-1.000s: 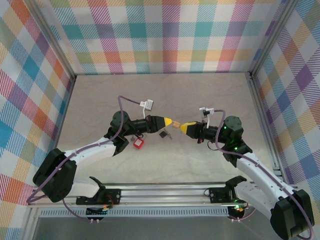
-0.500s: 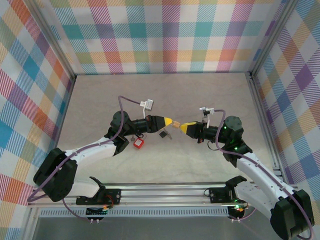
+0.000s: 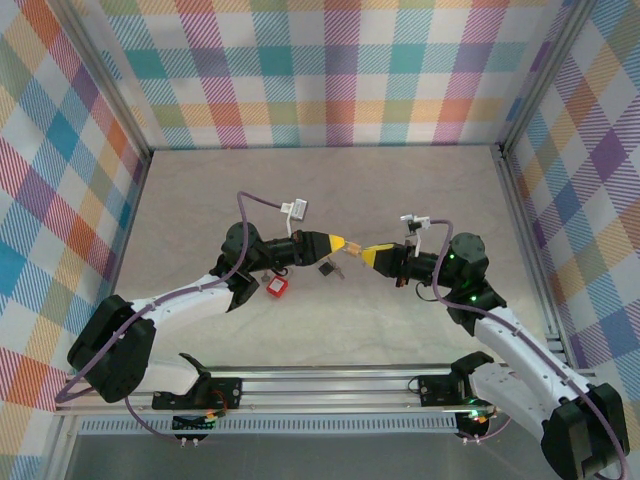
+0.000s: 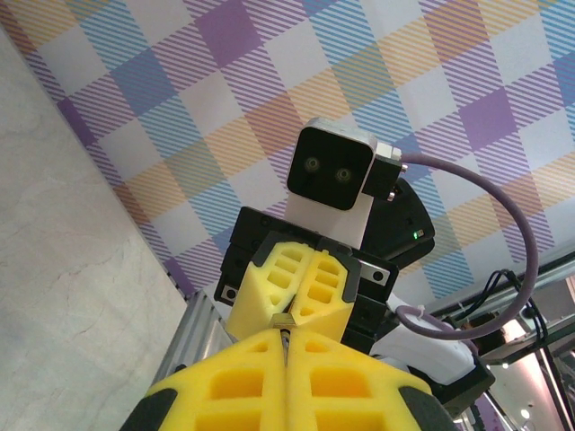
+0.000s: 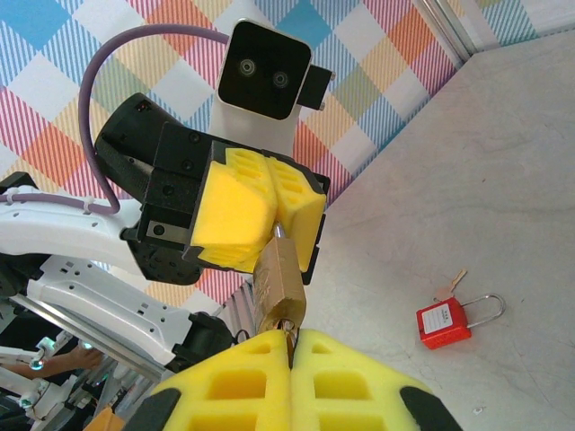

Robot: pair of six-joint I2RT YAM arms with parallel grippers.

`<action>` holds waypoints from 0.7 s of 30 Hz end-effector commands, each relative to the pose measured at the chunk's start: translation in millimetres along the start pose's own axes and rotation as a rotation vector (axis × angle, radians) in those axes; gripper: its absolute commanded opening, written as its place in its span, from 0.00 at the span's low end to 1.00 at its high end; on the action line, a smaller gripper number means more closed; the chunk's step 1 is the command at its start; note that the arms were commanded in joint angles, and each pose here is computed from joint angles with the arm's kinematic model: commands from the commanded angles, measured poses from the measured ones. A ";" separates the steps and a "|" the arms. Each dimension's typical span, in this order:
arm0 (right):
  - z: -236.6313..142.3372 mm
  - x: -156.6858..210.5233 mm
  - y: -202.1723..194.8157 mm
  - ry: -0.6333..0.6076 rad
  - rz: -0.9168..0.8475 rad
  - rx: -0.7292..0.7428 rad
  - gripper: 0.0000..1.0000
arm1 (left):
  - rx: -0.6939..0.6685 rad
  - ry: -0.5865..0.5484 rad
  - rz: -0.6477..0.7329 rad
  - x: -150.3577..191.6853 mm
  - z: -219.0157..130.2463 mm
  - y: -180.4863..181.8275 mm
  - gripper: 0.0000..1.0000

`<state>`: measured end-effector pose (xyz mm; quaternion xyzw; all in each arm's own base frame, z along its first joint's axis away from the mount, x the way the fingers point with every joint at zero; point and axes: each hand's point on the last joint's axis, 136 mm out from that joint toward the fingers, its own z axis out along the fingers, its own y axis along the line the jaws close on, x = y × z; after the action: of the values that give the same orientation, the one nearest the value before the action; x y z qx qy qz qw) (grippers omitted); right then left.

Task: Lock with the key

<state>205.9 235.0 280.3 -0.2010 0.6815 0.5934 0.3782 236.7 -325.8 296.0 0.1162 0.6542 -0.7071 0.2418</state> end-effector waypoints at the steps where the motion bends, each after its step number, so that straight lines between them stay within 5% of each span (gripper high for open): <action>1: -4.6 -8.6 20.5 -0.016 -0.070 -0.054 0.00 | 0.015 -0.041 0.021 -8.2 2.0 -4.6 0.00; 21: -9.7 -3.3 19.2 -0.021 -0.059 -0.042 0.00 | 0.023 -0.063 0.027 -11.9 1.2 -7.1 0.00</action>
<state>200.8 230.7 284.6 -0.1991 0.6798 0.5917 0.3848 233.5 -328.4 299.4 0.1209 0.6474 -0.7123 0.2428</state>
